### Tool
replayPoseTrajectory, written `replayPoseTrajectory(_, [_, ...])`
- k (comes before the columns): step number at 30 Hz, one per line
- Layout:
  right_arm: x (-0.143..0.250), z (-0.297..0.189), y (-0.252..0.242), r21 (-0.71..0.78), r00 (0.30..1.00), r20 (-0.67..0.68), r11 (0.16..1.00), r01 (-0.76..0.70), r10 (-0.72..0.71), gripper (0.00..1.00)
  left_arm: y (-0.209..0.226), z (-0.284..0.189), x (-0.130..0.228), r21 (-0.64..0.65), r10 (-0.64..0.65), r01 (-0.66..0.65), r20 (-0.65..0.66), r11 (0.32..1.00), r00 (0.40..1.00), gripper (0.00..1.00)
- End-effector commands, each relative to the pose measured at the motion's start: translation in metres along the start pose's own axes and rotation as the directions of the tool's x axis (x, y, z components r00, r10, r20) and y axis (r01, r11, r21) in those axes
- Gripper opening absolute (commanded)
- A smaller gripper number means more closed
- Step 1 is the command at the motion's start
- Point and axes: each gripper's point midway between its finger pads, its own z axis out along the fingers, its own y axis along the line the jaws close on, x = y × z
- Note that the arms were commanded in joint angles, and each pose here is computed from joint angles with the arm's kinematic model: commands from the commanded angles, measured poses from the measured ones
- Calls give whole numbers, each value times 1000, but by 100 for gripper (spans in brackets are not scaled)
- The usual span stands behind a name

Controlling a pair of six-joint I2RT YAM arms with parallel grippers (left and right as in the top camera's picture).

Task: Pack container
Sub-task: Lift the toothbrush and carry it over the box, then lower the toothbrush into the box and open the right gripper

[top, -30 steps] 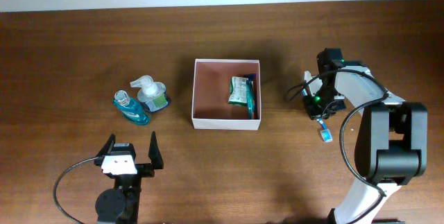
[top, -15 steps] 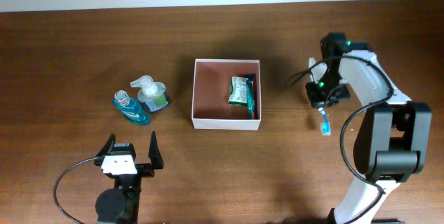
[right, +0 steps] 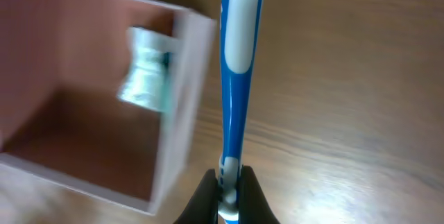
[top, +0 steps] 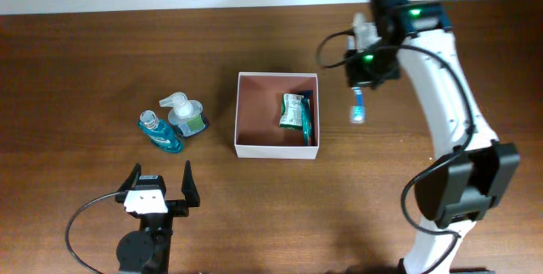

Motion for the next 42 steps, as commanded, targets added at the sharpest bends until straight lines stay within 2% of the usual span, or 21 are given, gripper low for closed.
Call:
replayPoseTrajectory(1, [-8, 3, 41, -38, 998, 36, 998, 44, -43, 4, 0, 0, 2, 5, -2, 2, -1, 1000, 1000, 99])
replayPoseTrajectory(5, [-16, 8, 71, -9, 988, 88, 991, 131, -130, 4, 0, 0, 2, 5, -2, 2, -1, 1000, 1000, 99])
replayPoseTrajectory(9, [-19, 12, 79, 70, 977, 106, 982, 177, -184, 4, 0, 0, 2, 5, -2, 2, -1, 1000, 1000, 99])
replayPoseTrajectory(13, [-19, 25, 88, 76, 972, 103, 976, 204, -211, 4, 0, 0, 2, 5, -2, 2, -1, 1000, 1000, 99])
replayPoseTrajectory(21, [-20, 57, 89, 77, 975, 62, 975, 208, -213, 4, 0, 0, 2, 5, -2, 2, -1, 1000, 1000, 99])
replayPoseTrajectory(29, [-7, 60, 87, 73, 981, 8, 978, 194, -195, 4, 0, 0, 2, 5, -2, 2, -1, 1000, 1000, 99])
replayPoseTrajectory(42, [29, 90, 92, 66, 974, -103, 975, 211, -204, 4, 0, 0, 2, 5, -2, 2, -1, 1000, 1000, 99])
